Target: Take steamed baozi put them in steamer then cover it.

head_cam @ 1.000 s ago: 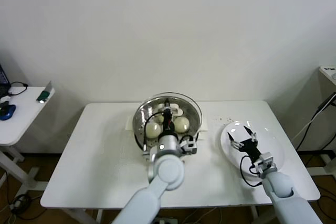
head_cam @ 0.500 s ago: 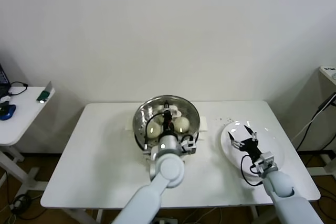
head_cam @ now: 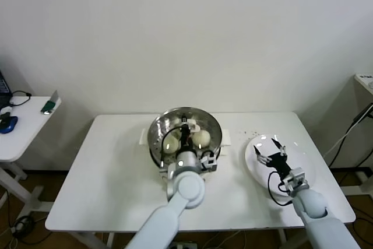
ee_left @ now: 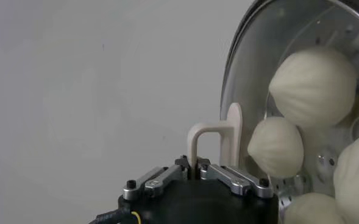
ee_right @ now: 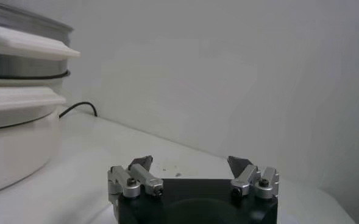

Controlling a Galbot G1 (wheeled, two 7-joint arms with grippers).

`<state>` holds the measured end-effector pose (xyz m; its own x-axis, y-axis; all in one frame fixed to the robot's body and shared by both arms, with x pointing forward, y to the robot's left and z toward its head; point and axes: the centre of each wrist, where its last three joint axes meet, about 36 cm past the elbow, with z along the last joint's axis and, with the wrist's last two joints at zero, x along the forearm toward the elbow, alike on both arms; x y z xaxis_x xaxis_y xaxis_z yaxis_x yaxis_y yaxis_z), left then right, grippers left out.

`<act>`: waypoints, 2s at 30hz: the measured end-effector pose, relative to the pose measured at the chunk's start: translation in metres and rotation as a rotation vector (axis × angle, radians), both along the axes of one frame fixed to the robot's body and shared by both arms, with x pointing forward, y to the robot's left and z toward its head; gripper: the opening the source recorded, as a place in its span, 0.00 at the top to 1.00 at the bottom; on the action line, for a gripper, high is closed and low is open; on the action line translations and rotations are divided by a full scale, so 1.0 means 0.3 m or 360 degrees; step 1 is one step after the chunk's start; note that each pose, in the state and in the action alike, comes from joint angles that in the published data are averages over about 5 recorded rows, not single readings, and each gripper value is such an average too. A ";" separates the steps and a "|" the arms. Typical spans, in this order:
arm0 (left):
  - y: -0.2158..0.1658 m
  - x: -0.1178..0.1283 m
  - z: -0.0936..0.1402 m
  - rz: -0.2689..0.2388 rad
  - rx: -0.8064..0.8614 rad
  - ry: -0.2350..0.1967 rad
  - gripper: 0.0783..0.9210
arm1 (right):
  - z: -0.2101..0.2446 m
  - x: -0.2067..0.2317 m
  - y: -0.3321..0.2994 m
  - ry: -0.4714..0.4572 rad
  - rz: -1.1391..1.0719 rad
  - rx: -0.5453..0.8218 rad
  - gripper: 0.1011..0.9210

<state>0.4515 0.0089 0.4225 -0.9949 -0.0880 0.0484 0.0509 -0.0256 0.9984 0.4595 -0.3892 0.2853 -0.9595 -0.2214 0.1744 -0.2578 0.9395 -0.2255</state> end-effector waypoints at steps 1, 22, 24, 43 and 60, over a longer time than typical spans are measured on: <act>0.000 0.000 -0.001 0.0000 -0.0001 0.0001 0.92 | 0.000 0.000 -0.001 0.0000 0.0000 -0.0001 0.12; 0.039 -0.059 0.031 -0.0061 -0.0053 0.0015 0.39 | 0.025 0.006 -0.006 0.0038 -0.0031 -0.0001 0.12; 0.053 -0.071 0.038 -0.0068 -0.0060 0.0015 0.33 | 0.032 0.010 -0.009 0.0046 -0.0042 -0.0001 0.12; 0.216 -0.208 0.128 -0.0125 -0.0210 0.0005 0.12 | 0.059 0.032 0.002 0.0087 -0.0097 0.0033 0.12; 0.573 -0.302 0.184 0.0244 -0.0941 -0.0084 0.12 | 0.065 -0.003 0.000 0.0072 -0.0079 0.0058 0.12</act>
